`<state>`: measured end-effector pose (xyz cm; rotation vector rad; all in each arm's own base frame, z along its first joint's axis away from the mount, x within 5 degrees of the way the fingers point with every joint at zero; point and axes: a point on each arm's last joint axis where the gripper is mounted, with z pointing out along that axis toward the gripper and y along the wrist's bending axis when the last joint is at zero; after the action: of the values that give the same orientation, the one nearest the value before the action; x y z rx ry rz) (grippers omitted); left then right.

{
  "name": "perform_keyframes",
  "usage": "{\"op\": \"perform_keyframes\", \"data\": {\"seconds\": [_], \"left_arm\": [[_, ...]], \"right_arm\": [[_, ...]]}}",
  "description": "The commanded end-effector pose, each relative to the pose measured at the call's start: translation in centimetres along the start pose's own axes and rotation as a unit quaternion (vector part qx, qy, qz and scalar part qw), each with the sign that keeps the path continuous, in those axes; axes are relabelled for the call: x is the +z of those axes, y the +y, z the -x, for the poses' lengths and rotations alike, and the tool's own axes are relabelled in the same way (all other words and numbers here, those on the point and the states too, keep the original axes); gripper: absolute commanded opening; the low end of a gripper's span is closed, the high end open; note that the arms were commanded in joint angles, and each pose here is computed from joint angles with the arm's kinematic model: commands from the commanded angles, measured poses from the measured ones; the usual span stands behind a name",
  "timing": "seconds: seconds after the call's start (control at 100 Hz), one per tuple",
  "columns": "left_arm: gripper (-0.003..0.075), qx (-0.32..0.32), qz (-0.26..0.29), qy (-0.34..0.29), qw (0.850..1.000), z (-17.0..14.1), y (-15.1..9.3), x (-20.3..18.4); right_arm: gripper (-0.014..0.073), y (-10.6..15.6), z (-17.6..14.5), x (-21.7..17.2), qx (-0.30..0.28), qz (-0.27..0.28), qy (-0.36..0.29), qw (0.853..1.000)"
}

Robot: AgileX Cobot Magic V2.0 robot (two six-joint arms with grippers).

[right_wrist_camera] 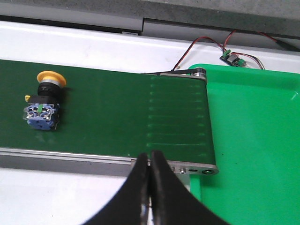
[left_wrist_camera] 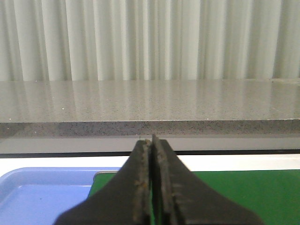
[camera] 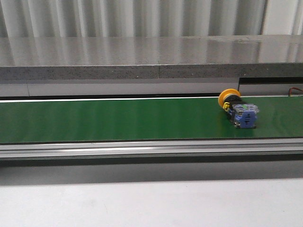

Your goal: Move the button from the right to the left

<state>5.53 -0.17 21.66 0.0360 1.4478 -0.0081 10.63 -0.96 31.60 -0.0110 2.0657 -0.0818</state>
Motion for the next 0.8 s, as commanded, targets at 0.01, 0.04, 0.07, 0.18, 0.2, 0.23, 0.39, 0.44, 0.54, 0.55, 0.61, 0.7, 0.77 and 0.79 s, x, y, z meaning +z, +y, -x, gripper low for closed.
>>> {"op": "perform_keyframes", "data": {"seconds": [0.01,0.04,0.07,0.18,0.2,0.23,0.39,0.44,0.54,0.55,0.61,0.7,0.77,0.79], "left_arm": [[-0.0020,-0.004,-0.004,-0.044,0.999,0.11,-0.07,-0.27],[-0.0020,-0.004,-0.004,-0.044,0.999,0.11,-0.07,-0.27],[-0.0020,-0.004,-0.004,-0.044,0.999,0.11,-0.07,-0.27],[-0.0020,-0.004,-0.004,-0.044,0.999,0.11,-0.07,-0.27],[-0.0020,-0.004,-0.004,-0.044,0.999,0.11,-0.07,-0.27],[-0.0020,-0.004,-0.004,-0.044,0.999,0.11,-0.07,-0.27],[-0.0020,-0.004,-0.004,-0.044,0.999,0.11,-0.07,-0.27],[-0.0020,-0.004,-0.004,-0.044,0.999,0.11,-0.07,-0.27],[-0.0020,-0.004,-0.004,-0.048,0.999,0.19,-0.07,-0.28],[-0.0020,-0.004,-0.004,-0.049,0.999,0.21,-0.07,-0.28],[-0.0020,-0.004,-0.004,-0.049,0.999,0.21,-0.07,-0.28],[-0.0020,-0.004,-0.004,-0.052,0.999,0.25,-0.08,-0.29],[-0.0020,-0.004,-0.005,-0.056,0.998,0.38,-0.08,-0.30],[-0.0020,-0.004,-0.005,-0.056,0.998,0.44,-0.08,-0.30]], "right_arm": [[-0.0067,-0.21,1.34,-0.52,0.002,-0.010,-0.048,0.999],[-0.0067,-0.21,1.34,-0.52,0.002,-0.010,-0.048,0.999],[-0.0067,-0.21,1.34,-0.52,0.002,-0.010,-0.048,0.999],[-0.0067,-0.20,1.33,-0.52,0.002,-0.010,-0.047,0.999],[-0.0067,-0.20,1.33,-0.52,0.002,-0.010,-0.047,0.999],[-0.0067,-0.20,1.33,-0.52,0.002,-0.010,-0.047,0.999],[-0.0067,-0.20,1.33,-0.52,0.002,-0.010,-0.047,0.999],[-0.0067,-0.20,1.33,-0.52,0.002,-0.010,-0.047,0.999],[-0.0067,-0.20,1.33,-0.52,0.002,-0.010,-0.047,0.999],[-0.0067,-0.20,1.33,-0.52,0.002,-0.010,-0.047,0.999],[-0.0067,-0.20,1.33,-0.52,0.002,-0.010,-0.047,0.999],[-0.0067,-0.20,1.33,-0.52,0.002,-0.010,-0.047,0.999],[-0.0067,-0.20,1.33,-0.52,0.002,-0.010,-0.047,0.999],[-0.0067,-0.20,1.33,-0.52,0.002,-0.010,-0.047,0.999]]}}
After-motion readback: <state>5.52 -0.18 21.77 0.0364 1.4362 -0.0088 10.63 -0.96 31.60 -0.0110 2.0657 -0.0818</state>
